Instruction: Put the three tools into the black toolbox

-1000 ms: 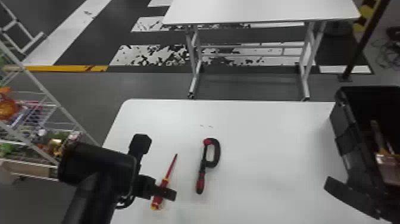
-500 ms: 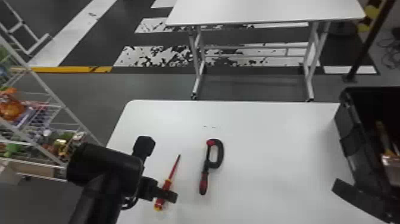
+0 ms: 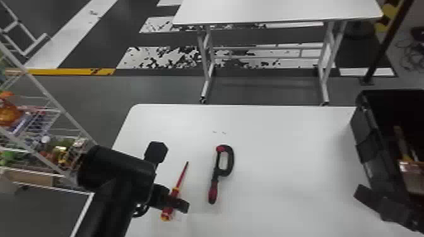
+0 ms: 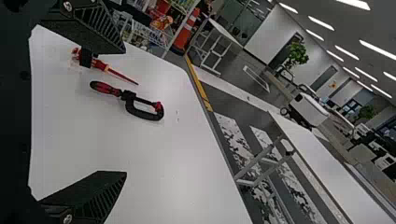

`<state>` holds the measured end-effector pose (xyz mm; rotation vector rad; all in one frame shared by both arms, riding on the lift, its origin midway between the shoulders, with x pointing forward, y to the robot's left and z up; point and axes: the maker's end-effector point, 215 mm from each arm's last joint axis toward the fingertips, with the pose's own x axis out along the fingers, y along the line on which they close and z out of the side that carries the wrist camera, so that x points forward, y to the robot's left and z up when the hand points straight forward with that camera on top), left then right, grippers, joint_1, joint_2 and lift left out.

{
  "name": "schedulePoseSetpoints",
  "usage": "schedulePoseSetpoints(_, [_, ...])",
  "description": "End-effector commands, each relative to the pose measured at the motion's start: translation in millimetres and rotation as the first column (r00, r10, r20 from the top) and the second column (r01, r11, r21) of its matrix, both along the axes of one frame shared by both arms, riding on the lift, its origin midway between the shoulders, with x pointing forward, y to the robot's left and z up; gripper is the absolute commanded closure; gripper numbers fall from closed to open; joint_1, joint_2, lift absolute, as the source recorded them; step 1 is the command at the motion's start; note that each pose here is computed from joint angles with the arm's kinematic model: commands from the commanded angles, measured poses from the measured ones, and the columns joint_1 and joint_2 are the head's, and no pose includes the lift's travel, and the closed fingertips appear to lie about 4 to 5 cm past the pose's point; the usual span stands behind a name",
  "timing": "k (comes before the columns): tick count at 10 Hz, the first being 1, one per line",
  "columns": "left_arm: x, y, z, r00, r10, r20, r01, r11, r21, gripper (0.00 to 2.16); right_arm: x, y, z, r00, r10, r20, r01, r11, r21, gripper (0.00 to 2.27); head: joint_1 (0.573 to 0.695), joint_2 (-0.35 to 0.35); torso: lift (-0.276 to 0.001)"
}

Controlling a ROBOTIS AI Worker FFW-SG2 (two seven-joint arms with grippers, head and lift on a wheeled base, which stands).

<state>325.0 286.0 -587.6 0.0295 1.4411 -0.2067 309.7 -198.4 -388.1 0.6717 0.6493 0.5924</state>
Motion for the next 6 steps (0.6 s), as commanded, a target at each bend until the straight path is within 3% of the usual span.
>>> schedulePoseSetpoints(1, [-1.7, -1.1, -2.2, 1.0, -0.001, -0.01, 0.001, 1.0, 0.002, 0.16, 0.6, -1.2, 0.2, 1.0, -0.004, 0.002, 0.004, 1.0, 0.001, 0.08, 0.695, 0.164, -0.051])
schedulePoseSetpoints(2, [-1.3, -1.1, -2.3, 1.0, -0.002, -0.01, 0.002, 1.0, 0.004, 0.19, 2.0, -2.1, 0.5, 1.0, -0.007, 0.006, 0.007, 1.0, 0.001, 0.08, 0.695, 0.16, -0.051])
schedulePoseSetpoints(3, [-0.8, 0.2, -2.8, 1.0, 0.0, -0.013, 0.0, 1.0, 0.005, 0.45, 3.8, -3.4, 0.5, 1.0, -0.012, 0.011, 0.012, 1.0, 0.003, 0.08, 0.695, 0.157, -0.051])
schedulePoseSetpoints(5, [-0.6, 3.0, -3.4, 1.0, 0.002, -0.015, -0.002, 1.0, 0.011, 1.59, 5.4, -5.4, -0.8, 1.0, -0.018, 0.014, 0.018, 1.0, 0.003, 0.08, 0.695, 0.155, -0.051])
schedulePoseSetpoints(6, [-0.6, 2.6, -3.1, 1.0, 0.001, -0.014, -0.001, 1.0, 0.011, 1.87, 5.7, -5.7, -1.4, 1.0, -0.019, 0.013, 0.019, 1.0, 0.004, 0.08, 0.695, 0.154, -0.051])
